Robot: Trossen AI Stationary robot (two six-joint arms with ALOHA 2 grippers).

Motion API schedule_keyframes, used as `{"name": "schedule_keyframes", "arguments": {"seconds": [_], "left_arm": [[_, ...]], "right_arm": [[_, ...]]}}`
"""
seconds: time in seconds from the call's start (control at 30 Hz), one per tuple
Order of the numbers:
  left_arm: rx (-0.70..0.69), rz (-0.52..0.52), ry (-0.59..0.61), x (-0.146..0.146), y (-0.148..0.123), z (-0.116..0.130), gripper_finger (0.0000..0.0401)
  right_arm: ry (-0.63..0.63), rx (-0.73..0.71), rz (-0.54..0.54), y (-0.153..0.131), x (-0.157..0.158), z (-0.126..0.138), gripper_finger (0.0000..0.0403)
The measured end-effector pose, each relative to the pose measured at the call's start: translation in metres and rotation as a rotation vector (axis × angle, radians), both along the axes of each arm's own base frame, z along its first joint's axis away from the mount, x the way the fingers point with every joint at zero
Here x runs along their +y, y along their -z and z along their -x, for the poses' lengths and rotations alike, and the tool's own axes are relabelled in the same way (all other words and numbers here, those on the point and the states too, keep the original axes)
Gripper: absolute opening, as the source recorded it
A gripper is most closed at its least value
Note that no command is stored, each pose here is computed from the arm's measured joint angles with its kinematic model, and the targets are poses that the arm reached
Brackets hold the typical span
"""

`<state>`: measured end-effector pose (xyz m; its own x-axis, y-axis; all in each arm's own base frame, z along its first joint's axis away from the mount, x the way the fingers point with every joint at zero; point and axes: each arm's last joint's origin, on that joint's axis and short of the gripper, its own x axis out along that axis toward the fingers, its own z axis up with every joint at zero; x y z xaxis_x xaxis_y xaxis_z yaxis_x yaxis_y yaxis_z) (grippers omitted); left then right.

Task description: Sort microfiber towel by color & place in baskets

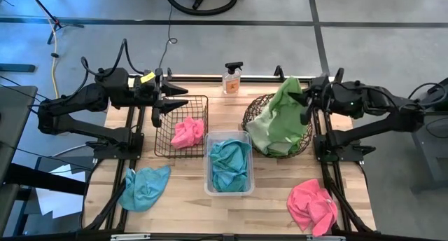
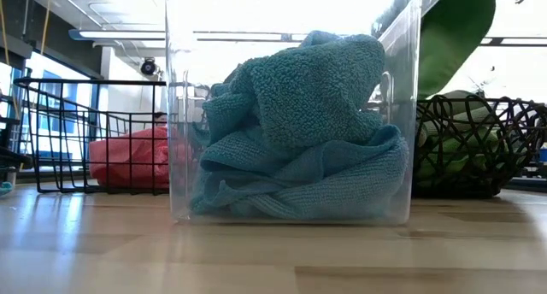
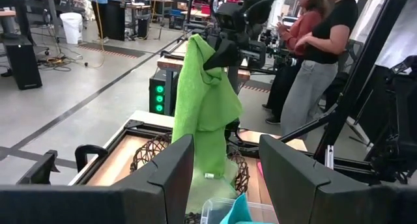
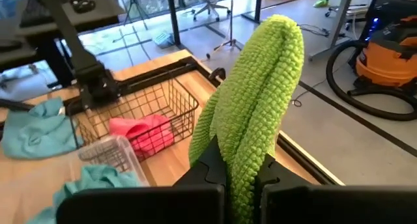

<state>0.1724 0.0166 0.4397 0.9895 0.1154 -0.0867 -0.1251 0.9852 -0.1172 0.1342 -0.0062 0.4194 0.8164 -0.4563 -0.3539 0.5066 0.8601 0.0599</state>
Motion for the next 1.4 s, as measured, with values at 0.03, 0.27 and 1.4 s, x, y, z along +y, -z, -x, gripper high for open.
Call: {"name": "schedule_keyframes", "arguments": {"seconds": [0.03,0.27,1.4], "left_arm": [[0.000,0.000,0.000,0.000,0.000,0.000,0.0163],[0.000,0.000,0.000,0.000,0.000,0.000,0.0163],[0.000,-0.001,-0.018,0.001,0.000,0.000,0.0163]], "right_arm": [[0.006,-0.008,0.000,-0.001,-0.001,0.000,0.0000],[0.093,0.077,-0.066,0.013,-0.011,-0.018,0.0000],[0.258,0.433,-0.860,0.244,-0.045,-0.056,0.0000]]}}
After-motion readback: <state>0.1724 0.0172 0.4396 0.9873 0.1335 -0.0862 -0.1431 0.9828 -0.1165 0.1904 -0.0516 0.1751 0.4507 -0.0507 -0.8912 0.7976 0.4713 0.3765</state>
